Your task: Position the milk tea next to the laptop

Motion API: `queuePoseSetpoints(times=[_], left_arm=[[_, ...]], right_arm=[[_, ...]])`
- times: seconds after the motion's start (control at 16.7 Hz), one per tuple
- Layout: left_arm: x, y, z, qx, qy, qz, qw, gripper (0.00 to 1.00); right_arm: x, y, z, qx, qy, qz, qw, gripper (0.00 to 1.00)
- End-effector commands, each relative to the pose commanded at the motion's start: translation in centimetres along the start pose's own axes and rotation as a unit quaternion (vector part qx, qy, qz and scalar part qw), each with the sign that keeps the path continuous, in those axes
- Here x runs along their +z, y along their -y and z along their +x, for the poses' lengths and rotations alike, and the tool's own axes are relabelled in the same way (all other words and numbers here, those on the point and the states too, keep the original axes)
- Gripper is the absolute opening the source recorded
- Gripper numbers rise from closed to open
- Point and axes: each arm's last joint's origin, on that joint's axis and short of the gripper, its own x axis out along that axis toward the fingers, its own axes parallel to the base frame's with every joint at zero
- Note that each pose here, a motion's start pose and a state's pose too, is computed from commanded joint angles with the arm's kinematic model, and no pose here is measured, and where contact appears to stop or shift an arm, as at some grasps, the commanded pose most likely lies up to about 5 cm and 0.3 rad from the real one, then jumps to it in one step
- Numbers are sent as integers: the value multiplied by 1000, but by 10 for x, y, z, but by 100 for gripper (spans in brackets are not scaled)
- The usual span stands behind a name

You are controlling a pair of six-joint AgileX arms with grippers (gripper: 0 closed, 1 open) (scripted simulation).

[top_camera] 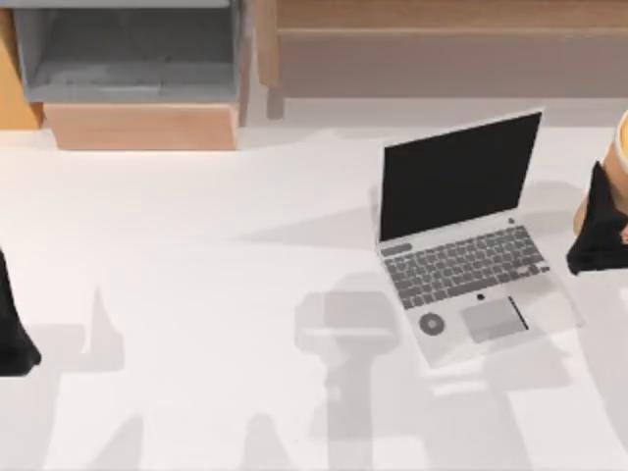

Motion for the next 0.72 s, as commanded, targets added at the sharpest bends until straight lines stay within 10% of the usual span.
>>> queuePoseSetpoints(times=[0.72], left_arm=[[0, 0, 0, 0, 0, 0, 1000, 100]], right_arm=[[-33, 16, -2, -39, -91, -5, 995, 0]])
